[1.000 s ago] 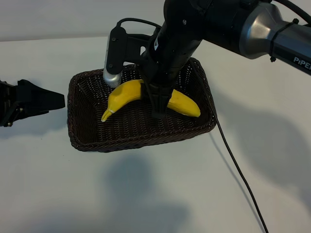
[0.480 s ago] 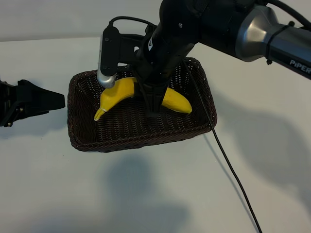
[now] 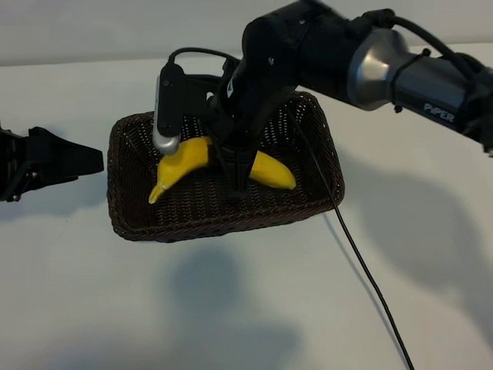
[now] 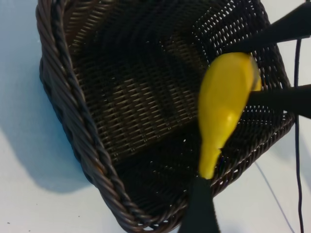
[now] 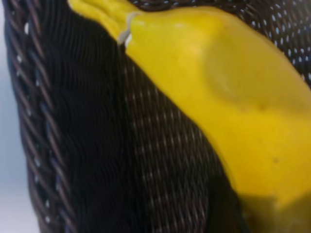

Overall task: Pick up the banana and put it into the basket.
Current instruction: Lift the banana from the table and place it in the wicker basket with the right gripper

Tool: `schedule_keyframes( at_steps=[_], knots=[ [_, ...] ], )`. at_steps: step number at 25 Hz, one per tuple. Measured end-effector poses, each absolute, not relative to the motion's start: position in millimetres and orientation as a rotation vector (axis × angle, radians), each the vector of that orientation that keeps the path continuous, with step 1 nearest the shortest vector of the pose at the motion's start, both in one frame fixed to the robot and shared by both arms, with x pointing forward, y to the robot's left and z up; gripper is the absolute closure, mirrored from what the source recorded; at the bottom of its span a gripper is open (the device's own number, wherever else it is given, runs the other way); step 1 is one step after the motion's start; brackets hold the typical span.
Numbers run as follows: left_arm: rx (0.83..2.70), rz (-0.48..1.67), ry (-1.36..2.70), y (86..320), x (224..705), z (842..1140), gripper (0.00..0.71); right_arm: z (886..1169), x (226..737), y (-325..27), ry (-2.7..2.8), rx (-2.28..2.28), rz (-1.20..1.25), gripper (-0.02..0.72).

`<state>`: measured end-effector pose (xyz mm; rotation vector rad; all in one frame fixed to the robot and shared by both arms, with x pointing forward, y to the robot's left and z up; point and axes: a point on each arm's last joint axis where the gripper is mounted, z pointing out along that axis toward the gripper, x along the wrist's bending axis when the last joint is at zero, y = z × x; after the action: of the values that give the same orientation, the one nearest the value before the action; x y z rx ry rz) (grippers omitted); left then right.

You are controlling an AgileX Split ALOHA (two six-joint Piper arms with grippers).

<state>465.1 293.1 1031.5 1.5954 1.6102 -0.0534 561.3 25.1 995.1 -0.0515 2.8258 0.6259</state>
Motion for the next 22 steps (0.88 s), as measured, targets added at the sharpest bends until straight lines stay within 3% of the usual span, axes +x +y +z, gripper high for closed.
schedule_keyframes(
  at_steps=[12, 22],
  knots=[
    [1.596, -0.053, 1.609, 293.1, 465.1, 1031.5, 0.133, 964.6, 568.3, 34.5, 2.858, -0.034, 0.638, 0.277],
    [1.597, -0.055, 1.608, 293.0, 465.0, 1031.5, 0.133, 964.1, 569.5, 36.4, 2.842, -0.025, 0.665, 0.277]
  ],
)
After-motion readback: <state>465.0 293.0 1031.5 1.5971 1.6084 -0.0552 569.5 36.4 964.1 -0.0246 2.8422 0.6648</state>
